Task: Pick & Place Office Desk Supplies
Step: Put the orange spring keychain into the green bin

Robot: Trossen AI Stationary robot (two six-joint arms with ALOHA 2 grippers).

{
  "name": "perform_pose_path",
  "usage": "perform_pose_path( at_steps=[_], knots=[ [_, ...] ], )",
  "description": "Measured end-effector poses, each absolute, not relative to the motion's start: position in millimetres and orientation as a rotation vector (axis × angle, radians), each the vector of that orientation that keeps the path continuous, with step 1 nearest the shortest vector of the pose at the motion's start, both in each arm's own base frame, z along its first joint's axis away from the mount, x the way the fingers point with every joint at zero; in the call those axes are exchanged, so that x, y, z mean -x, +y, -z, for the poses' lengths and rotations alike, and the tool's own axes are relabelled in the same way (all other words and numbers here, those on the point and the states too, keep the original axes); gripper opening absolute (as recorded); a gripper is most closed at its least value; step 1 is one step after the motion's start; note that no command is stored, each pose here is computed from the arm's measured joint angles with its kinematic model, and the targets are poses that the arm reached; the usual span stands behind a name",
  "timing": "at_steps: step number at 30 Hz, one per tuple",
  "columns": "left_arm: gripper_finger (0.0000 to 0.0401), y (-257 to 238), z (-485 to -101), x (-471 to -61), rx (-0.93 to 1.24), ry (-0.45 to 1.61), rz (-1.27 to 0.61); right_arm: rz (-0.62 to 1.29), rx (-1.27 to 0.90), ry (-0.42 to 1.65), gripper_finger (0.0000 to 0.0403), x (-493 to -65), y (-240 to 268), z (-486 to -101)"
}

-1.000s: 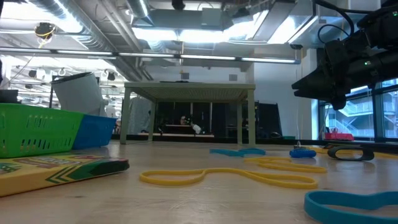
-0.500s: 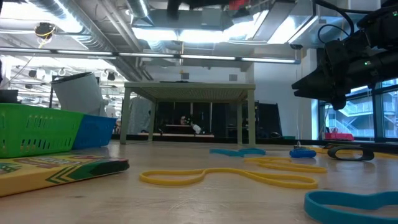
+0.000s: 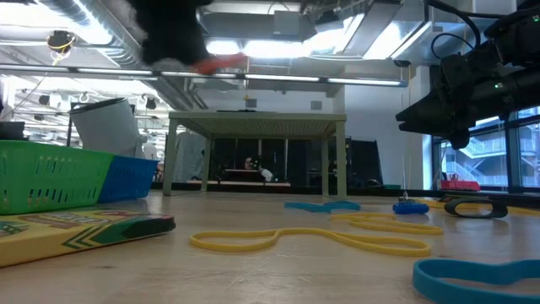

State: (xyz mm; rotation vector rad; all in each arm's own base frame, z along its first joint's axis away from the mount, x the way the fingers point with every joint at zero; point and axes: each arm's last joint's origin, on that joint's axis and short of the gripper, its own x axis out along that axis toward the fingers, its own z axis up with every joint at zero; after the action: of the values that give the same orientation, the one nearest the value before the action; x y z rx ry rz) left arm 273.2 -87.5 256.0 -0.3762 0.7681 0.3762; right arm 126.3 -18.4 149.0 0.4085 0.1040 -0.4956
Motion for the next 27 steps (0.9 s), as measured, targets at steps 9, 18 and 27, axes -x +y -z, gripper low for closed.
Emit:
perform_pose_path(
  at_steps=[9, 18, 27],
  knots=[
    [0.0022, -101.8, -264.9, -215.6, 0.475, 1.119, -0.289, 0.496, -0.409, 0.104, 0.0146, -126.3, -18.4, -149.0],
    [0.0022, -110.4, -258.8, -192.3, 0.380, 1.149, -0.496, 0.496, -0.408, 0.104, 0.0146, -126.4, -18.4, -149.0],
    [0.0022, -112.7, -258.7, -189.2, 0.379, 1.134, -0.523, 0.496, -0.408, 0.104, 0.0146, -126.3, -18.4, -149.0]
  ],
)
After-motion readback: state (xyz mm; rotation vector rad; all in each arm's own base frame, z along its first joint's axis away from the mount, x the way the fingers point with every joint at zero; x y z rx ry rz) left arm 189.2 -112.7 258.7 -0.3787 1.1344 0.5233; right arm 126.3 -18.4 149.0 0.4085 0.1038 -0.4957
